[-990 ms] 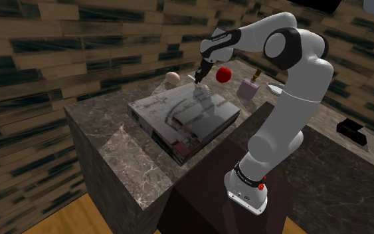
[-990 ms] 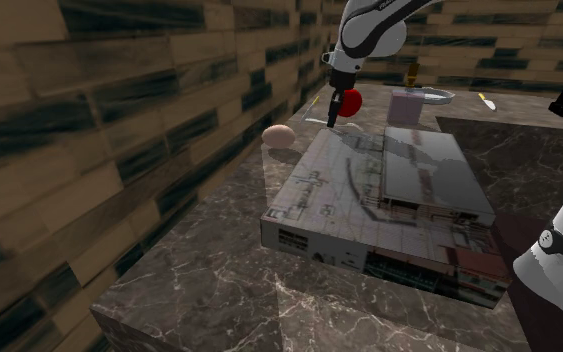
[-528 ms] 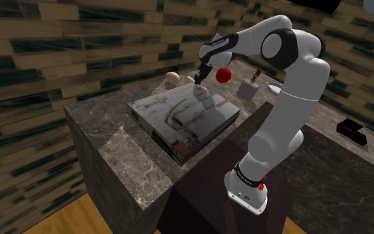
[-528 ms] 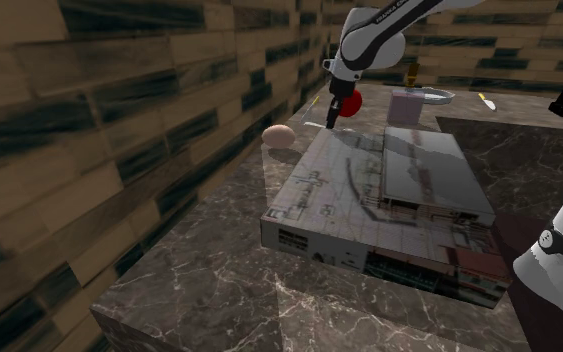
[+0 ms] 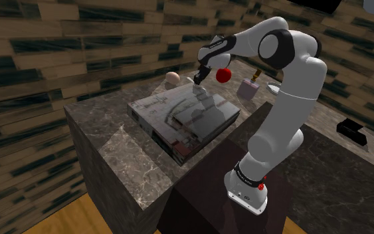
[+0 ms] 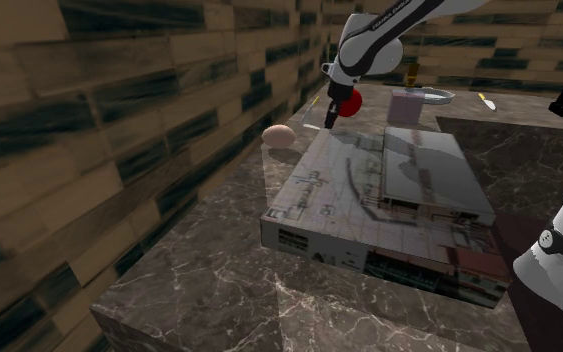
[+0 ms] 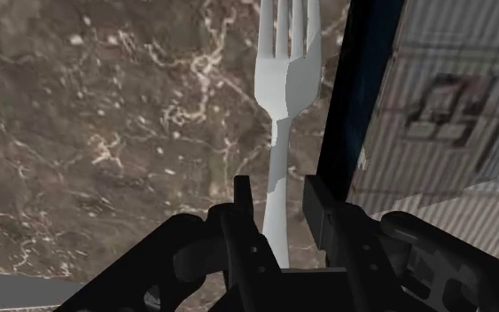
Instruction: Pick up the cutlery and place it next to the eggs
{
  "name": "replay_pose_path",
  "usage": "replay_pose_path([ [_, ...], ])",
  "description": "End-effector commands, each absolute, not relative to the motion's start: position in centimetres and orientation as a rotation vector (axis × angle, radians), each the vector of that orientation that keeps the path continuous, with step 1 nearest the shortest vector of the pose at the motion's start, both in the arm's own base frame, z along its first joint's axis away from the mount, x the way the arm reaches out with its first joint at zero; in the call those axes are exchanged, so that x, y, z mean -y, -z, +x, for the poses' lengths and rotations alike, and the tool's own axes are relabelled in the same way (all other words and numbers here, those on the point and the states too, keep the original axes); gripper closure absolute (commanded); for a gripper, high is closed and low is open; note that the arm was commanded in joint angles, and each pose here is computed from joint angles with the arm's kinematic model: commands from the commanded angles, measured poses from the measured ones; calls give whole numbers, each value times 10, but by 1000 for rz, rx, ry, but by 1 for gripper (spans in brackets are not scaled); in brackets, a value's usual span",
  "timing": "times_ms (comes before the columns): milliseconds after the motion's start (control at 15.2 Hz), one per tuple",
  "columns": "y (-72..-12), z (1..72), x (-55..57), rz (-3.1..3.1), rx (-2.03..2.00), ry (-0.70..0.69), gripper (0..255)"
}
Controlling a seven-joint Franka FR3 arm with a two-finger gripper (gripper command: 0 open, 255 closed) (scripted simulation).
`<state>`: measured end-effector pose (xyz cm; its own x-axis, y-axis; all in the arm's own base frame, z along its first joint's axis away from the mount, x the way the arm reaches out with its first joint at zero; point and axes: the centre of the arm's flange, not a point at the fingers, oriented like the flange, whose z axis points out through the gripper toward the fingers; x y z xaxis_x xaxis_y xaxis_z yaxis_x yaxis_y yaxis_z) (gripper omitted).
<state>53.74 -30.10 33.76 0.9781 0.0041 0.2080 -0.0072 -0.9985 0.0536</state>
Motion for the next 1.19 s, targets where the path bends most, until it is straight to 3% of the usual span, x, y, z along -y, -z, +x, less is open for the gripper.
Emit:
replay_pose_path([
  [0,-323,534,290,3122,-13,-228,255],
  [66,-324,529,286,3122,-14,-227,0],
  [330,-314,530,284,3122,-12,-228,0],
  [660,-372,526,290,3122,-13,-228,0],
  [1122,-372,526,290,3122,-13,-228,0],
])
